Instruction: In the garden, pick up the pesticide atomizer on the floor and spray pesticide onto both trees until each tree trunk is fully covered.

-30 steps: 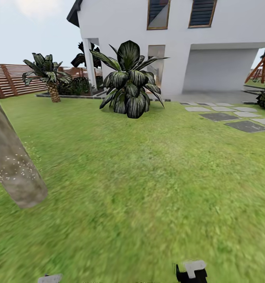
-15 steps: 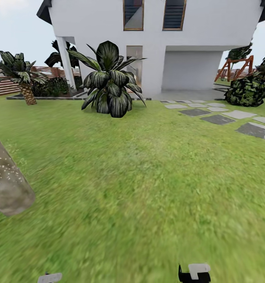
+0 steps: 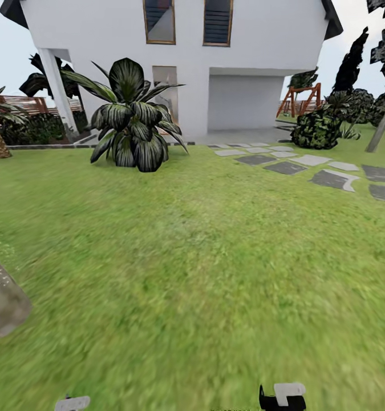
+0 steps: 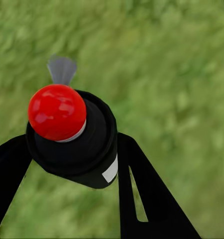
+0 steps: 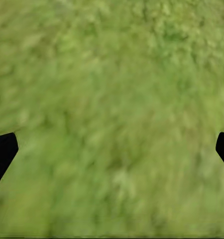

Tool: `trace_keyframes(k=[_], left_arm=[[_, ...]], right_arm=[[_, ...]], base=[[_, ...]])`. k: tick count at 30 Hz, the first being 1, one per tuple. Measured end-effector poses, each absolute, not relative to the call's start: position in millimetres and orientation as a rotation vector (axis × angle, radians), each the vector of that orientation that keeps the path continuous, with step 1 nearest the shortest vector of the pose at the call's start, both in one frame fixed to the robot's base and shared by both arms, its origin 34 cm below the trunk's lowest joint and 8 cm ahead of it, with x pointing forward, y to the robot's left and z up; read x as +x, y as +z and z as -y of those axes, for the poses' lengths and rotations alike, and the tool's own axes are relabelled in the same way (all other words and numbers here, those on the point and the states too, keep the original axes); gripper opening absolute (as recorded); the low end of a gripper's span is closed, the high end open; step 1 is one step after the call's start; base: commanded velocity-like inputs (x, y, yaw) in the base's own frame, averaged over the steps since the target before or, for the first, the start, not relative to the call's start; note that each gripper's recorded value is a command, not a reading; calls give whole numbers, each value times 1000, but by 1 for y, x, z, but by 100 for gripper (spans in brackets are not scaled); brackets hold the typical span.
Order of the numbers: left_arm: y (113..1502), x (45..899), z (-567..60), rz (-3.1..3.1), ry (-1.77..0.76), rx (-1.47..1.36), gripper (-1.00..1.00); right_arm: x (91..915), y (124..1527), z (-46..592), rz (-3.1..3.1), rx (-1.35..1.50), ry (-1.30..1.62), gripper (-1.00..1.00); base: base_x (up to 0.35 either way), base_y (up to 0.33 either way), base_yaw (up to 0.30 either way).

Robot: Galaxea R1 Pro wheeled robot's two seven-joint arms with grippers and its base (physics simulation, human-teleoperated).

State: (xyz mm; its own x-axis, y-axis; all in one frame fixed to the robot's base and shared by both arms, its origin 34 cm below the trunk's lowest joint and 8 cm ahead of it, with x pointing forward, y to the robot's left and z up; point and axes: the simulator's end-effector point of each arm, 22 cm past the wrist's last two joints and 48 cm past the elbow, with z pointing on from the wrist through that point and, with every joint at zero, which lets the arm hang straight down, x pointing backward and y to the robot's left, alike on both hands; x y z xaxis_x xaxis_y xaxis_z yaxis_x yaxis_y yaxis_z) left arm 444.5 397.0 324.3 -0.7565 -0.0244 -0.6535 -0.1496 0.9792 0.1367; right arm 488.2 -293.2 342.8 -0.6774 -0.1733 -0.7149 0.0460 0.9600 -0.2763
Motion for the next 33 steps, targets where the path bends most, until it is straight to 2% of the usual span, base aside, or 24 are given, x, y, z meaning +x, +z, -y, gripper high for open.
trace_keyframes(k=[7,29,33], left_arm=[[324,444,-398,-2423,240,-121,-100],[324,443,-400,-2425,242,-115,-100],[323,442,-398,-2427,237,-112,-100]], right_arm=[[488,343,293,-2291,-89,-346,100],[488,343,293,-2290,-89,-346,100],[488,343,293,-2290,-88,-347,100]], base=[[0,153,-300],[0,1,-300],[0,-186,-300]])
